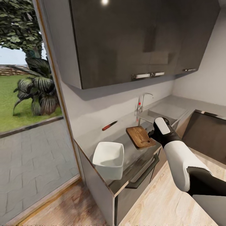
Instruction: In the kitchen, take the Vidalia onion out of the sink, dice it on the chopping board with the paring knife, put the diced onion into the bowl on the countertop, then place both the paring knife and the chopping board into the sink.
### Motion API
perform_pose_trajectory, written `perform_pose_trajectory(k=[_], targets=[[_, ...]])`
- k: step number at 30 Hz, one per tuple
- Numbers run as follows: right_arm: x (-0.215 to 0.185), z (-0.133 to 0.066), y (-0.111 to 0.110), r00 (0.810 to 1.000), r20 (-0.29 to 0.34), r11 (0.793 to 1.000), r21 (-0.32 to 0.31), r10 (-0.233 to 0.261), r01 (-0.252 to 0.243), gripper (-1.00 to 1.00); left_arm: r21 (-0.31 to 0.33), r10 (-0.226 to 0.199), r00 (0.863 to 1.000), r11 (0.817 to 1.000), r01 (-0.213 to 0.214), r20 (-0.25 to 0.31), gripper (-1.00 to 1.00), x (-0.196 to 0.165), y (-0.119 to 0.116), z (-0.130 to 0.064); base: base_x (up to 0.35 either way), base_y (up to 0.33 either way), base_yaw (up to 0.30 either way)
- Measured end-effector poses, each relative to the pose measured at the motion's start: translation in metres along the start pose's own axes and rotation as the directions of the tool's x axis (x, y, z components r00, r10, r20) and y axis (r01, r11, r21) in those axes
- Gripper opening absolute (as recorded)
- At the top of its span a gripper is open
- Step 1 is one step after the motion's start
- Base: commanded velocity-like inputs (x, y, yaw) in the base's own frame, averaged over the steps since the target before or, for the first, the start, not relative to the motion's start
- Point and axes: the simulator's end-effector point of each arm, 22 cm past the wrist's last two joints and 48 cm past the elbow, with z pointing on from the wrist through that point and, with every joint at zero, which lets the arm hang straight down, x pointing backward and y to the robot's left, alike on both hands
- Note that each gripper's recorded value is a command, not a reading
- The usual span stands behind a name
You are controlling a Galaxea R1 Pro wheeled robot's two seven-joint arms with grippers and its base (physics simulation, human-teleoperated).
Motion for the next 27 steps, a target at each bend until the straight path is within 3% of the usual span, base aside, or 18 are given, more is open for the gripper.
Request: perform_pose_trajectory(k=[14,27], targets=[[-0.0003,0.0008,-0.0011,1.000,0.001,1.000,0.003,0.001,-0.001,1.00,-0.002,0.000,1.000,1.000,0.000,0.000,1.00,0.0003,0.0011,-0.0001,0.099,0.000,0.000],[0.0003,0.0009,0.0001,1.000,-0.001,1.000,0.000,0.001,-0.001,1.00,-0.003,0.000,1.000,1.000,0.000,0.000,1.00,0.0003,0.0015,0.0000,0.012,0.002,0.000]])
